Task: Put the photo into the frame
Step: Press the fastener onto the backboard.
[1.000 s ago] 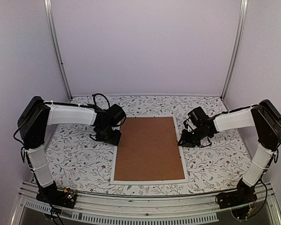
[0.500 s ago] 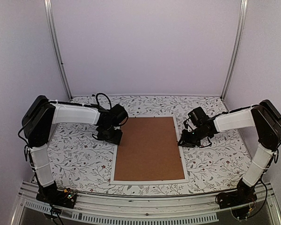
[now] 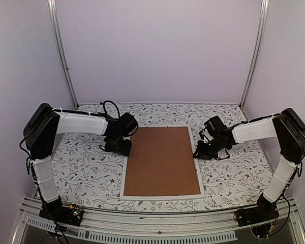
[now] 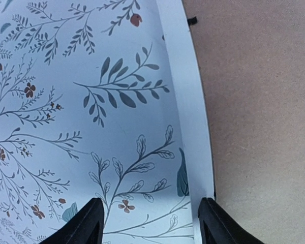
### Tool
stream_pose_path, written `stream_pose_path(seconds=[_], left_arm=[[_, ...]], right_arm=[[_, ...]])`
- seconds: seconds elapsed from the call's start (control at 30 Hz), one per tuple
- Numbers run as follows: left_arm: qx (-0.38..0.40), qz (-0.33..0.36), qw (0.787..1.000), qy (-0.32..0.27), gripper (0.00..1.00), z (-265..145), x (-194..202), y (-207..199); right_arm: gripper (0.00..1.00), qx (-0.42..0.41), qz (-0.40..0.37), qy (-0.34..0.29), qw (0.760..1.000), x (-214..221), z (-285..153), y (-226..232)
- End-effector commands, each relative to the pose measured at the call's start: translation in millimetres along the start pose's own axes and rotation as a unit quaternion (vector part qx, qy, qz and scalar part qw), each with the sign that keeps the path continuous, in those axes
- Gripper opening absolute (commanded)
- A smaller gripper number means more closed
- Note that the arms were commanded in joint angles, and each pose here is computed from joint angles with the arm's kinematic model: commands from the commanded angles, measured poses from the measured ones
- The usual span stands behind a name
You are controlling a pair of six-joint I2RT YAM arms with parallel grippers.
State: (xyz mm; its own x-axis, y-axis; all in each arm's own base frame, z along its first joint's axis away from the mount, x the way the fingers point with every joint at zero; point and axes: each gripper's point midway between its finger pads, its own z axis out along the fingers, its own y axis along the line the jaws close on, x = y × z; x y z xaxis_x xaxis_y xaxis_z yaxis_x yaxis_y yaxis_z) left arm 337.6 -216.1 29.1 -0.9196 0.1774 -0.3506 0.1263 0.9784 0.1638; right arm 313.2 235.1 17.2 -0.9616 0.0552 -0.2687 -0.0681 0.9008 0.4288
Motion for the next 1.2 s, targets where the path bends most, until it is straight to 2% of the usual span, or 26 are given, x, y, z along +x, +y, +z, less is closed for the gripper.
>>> stream_pose_path(seconds=[0.0, 0.27, 1.17], left_arm=[[-0.008, -0.003, 1.000, 0.007, 0.66, 10, 0, 5], [-0.001, 0.007, 1.000, 0.009, 0.66, 16, -1, -3], [0.001, 0.053, 0.998, 0.034, 0.66, 21, 36, -50]], right_arm=[[0.18, 0.046, 0.008, 0.079, 0.996, 50, 16, -28], [0.18, 0.049, 0.009, 0.079, 0.996, 51, 14, -29], [0.18, 0.043, 0.012, 0.081, 0.996, 55, 17, -26]])
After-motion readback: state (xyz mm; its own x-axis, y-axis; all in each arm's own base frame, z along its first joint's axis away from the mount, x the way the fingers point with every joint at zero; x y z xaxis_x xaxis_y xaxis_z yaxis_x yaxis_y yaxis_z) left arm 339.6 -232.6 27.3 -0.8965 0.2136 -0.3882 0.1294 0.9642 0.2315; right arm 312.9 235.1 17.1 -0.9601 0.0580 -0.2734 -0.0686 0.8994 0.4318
